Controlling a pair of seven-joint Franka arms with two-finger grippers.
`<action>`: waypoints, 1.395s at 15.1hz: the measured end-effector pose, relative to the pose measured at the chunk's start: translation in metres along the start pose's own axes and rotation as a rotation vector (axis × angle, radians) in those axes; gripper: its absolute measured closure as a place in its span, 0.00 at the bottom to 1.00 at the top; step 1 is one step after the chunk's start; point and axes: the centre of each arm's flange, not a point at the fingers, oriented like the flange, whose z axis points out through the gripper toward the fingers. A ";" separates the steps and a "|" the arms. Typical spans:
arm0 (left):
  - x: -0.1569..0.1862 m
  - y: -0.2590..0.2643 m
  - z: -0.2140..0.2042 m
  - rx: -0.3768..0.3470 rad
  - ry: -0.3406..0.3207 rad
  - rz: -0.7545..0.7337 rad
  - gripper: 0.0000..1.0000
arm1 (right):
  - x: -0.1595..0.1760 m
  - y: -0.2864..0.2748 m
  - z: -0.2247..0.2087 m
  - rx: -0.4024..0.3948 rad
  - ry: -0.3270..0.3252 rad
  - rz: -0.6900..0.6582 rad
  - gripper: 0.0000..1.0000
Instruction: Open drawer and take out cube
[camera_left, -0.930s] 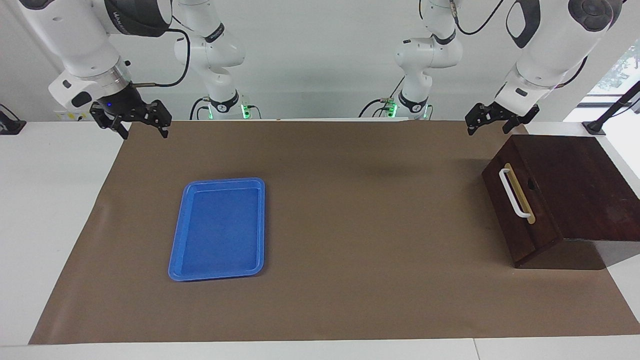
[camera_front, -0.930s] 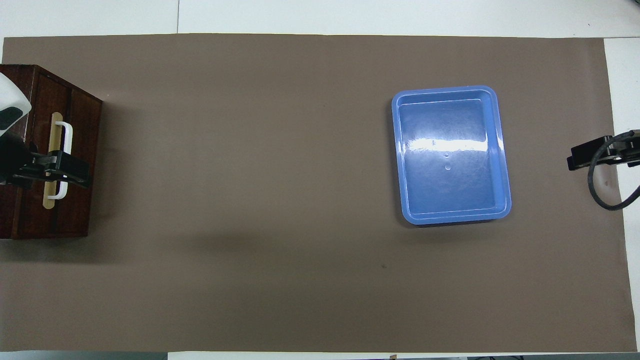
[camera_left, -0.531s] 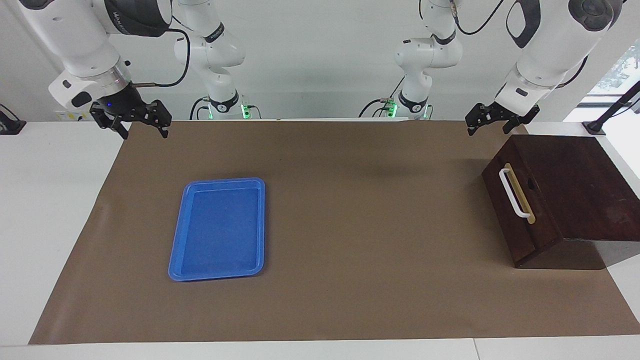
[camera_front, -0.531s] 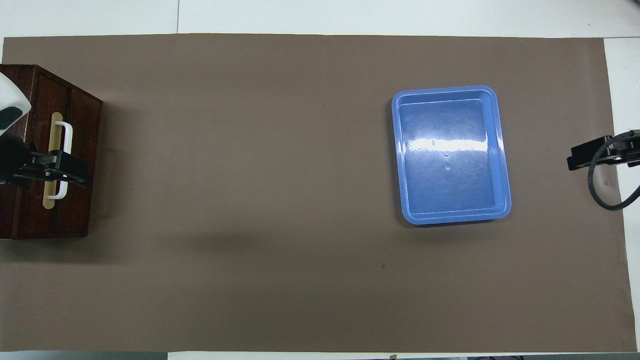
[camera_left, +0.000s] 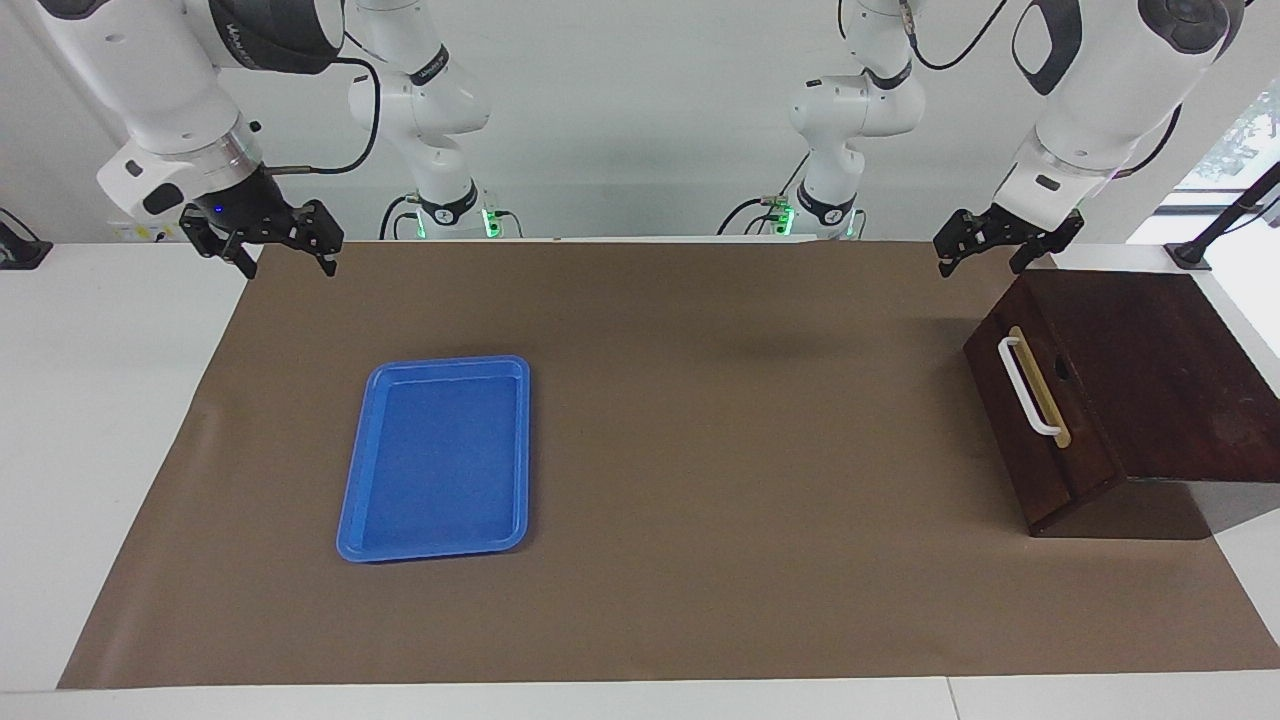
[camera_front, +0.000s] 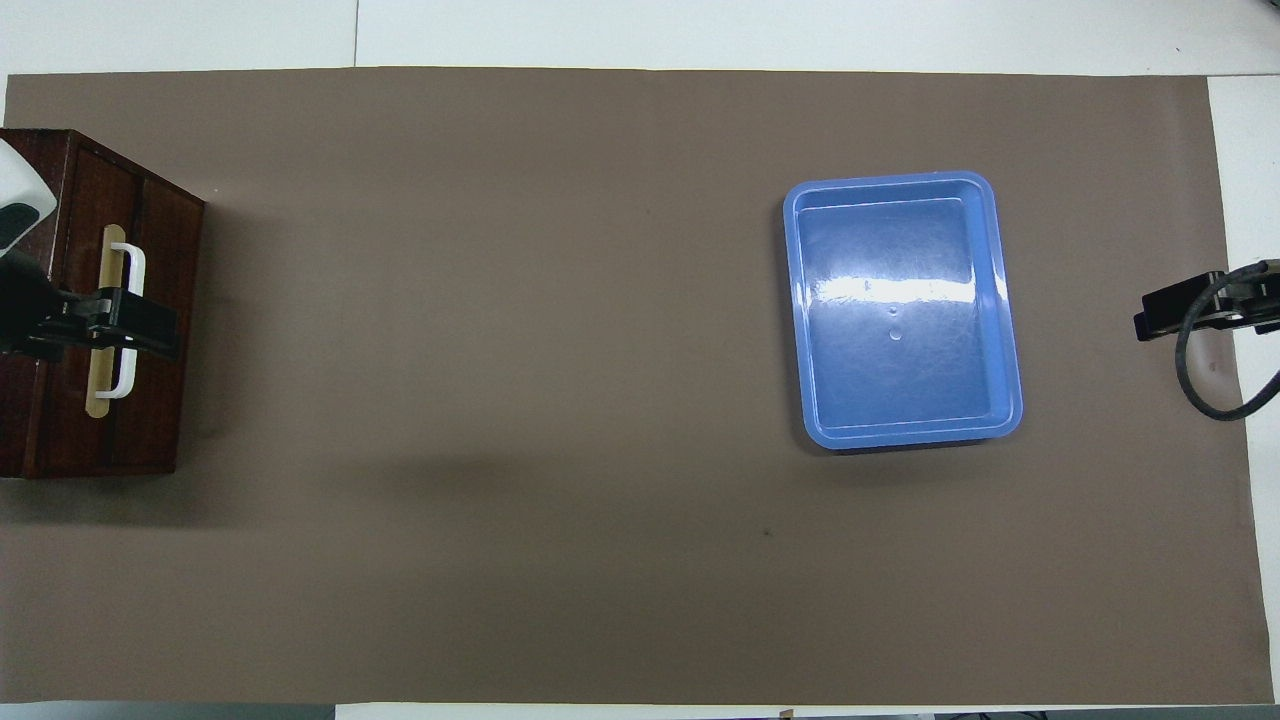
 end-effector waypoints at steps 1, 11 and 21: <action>0.002 0.000 0.001 0.015 0.013 0.003 0.00 | 0.000 0.000 0.000 0.000 0.000 0.000 0.00; 0.056 0.048 0.101 0.349 0.054 0.180 0.00 | 0.000 0.000 0.000 0.000 0.000 0.000 0.00; 0.070 -0.006 0.189 0.434 0.124 0.239 0.00 | -0.001 -0.001 0.006 0.001 -0.013 0.000 0.00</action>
